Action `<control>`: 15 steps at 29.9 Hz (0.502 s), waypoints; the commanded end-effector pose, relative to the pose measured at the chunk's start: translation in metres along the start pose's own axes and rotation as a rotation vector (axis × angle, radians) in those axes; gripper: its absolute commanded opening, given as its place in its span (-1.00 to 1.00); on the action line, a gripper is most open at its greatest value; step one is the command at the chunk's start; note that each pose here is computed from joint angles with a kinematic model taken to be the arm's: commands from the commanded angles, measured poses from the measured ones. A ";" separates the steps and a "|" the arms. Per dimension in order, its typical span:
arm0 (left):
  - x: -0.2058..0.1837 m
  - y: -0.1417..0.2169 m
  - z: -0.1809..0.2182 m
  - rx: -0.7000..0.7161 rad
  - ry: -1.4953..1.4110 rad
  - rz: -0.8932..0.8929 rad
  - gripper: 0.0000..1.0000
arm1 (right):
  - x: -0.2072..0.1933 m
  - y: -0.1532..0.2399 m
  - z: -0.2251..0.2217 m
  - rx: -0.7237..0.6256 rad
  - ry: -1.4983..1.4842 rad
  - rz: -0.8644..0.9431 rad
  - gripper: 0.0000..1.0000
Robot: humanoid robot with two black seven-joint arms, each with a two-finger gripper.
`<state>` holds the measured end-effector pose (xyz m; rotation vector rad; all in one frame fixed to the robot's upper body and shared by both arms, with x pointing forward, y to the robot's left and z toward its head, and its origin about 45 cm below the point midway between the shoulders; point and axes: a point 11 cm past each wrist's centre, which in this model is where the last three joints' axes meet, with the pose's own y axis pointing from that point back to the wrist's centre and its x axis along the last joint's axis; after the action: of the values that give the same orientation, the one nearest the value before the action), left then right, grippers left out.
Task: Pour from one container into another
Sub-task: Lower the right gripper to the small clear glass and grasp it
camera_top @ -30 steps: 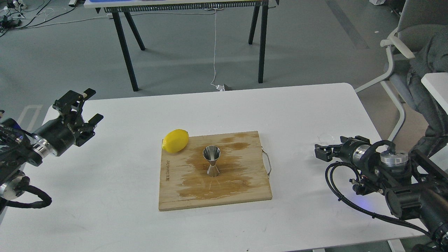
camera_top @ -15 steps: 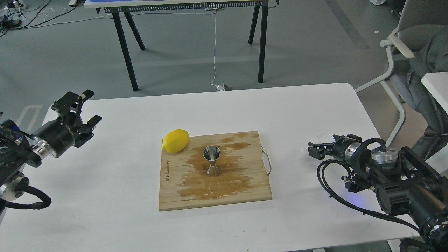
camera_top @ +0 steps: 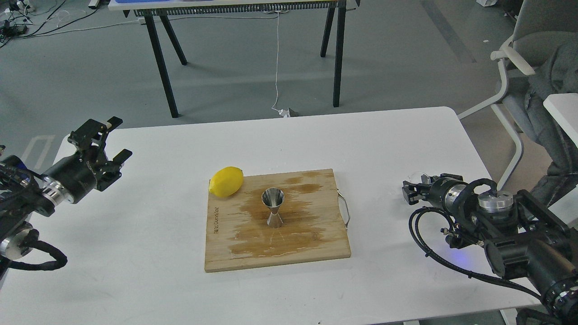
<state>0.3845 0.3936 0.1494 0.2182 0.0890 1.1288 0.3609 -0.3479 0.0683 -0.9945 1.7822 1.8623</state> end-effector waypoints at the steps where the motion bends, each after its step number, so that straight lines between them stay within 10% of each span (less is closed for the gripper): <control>1: 0.001 0.000 -0.001 0.002 0.000 0.003 0.98 | 0.001 0.000 0.002 -0.005 0.005 -0.002 -0.45; 15: 0.000 0.001 -0.002 0.004 0.002 0.002 0.98 | -0.099 0.012 0.053 -0.081 0.392 -0.214 -0.52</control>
<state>0.3843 0.3952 0.1489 0.2210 0.0897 1.1332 0.3896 -0.3053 0.1143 -1.3318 1.7043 1.7913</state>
